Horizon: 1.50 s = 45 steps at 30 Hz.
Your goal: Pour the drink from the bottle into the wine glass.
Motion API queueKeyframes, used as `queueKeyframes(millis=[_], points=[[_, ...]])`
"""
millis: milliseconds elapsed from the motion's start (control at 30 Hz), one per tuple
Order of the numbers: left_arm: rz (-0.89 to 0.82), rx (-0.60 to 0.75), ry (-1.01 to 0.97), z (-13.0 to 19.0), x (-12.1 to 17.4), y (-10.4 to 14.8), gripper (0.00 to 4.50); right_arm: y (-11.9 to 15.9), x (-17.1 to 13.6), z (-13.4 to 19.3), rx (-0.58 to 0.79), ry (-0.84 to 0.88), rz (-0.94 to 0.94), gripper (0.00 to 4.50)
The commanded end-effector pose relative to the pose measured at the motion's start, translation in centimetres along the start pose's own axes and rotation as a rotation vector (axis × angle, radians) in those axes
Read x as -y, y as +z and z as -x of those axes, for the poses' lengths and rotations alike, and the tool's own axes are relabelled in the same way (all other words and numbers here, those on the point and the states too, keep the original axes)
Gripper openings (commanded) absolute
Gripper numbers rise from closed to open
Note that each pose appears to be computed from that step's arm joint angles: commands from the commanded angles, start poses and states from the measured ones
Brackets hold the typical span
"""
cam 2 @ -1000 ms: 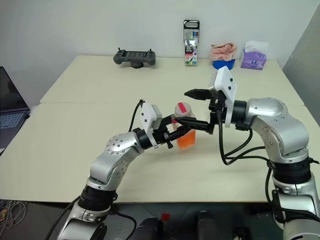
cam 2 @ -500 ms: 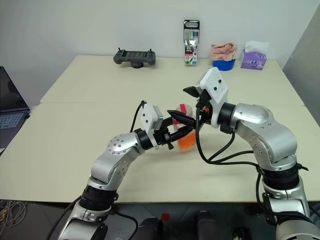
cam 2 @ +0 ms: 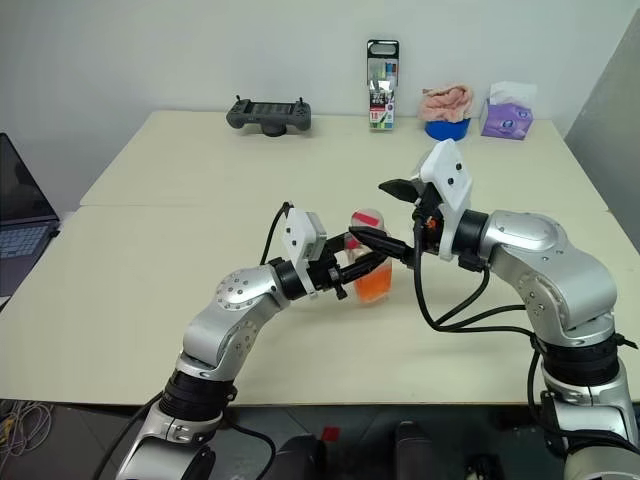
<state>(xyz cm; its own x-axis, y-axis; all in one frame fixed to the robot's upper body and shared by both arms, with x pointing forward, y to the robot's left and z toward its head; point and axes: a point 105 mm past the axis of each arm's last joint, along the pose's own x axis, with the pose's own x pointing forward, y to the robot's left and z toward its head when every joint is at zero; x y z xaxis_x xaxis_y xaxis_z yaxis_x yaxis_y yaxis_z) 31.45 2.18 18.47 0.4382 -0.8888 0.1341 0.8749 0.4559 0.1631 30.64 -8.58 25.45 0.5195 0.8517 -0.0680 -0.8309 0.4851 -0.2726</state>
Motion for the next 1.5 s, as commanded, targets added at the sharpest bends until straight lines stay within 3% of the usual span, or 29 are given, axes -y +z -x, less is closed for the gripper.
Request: queueKeyframes(millis=[33, 367, 967, 1267, 1500], points=[[-0.046, 0.064, -0.030, -0.2, 0.6, 1.9, 1.81, 0.9, -0.3, 1.0, 0.031, 0.013, 0.021, 4.50], [-0.047, 0.057, -0.031, -0.1, 0.5, 1.8, 1.81, 1.1, -1.7, 1.6, 0.041, 0.094, 0.013, 4.50], [-0.049, 0.059, -0.030, -0.2, 0.4, 1.8, 1.81, 0.9, -1.0, -1.6, 0.065, 0.020, 0.023, 4.50], [-0.050, 0.061, -0.022, -0.3, 0.3, 1.8, 1.81, 0.8, 0.2, -0.8, 0.064, -0.031, 0.010, 4.50], [-0.054, 0.057, -0.018, -0.1, 0.2, 1.8, 1.81, 0.5, -0.8, 0.5, 0.066, 0.010, -0.035, 4.50]])
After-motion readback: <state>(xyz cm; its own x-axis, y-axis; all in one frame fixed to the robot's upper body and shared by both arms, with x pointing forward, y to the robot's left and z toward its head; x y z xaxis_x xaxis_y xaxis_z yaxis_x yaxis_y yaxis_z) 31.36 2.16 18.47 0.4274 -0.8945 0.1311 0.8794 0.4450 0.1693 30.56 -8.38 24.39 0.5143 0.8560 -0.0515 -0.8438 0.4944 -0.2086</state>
